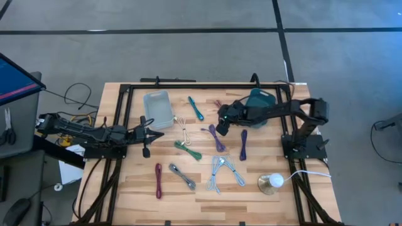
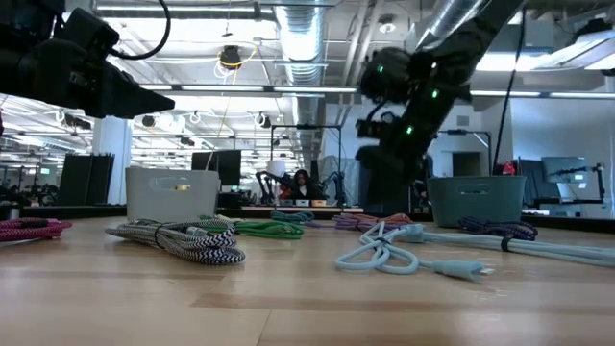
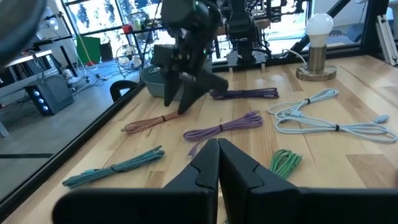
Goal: Pick & Place USB Port
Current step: Put the pink USB cable into the blue bin
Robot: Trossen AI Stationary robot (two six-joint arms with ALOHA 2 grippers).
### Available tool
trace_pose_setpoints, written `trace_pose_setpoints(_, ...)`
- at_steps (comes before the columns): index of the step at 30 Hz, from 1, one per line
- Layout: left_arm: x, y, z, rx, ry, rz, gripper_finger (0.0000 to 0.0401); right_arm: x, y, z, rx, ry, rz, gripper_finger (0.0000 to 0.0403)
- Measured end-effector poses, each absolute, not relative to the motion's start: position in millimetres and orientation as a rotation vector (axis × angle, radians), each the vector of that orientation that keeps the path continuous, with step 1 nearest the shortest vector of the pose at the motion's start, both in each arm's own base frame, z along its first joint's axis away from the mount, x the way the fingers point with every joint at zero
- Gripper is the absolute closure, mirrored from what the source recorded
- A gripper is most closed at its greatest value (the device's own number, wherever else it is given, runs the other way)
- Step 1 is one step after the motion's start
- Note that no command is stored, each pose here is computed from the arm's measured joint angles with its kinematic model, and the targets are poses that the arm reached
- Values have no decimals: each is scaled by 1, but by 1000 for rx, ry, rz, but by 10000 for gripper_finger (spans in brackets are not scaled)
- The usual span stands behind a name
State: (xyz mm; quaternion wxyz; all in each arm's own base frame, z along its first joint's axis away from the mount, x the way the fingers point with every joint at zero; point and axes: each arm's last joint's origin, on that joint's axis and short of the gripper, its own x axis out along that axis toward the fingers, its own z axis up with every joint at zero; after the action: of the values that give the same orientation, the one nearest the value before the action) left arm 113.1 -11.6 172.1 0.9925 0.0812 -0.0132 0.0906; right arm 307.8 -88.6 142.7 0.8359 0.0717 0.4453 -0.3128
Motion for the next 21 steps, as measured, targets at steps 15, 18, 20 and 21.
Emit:
trace_pose_setpoints(15, 114, -12, 171, 165, -20, 181, 396, 316, -95, 114, 161, 981, -667, 228)
trace_pose_setpoints(18, 114, -12, 171, 165, -20, 181, 394, 316, -95, 115, 164, 977, -664, 232)
trace_pose_setpoints(20, 114, -12, 171, 165, -20, 181, 392, 316, -95, 114, 175, 979, -656, 233)
trace_pose_setpoints(21, 114, -12, 171, 165, -20, 181, 391, 315, -96, 114, 196, 977, -649, 232)
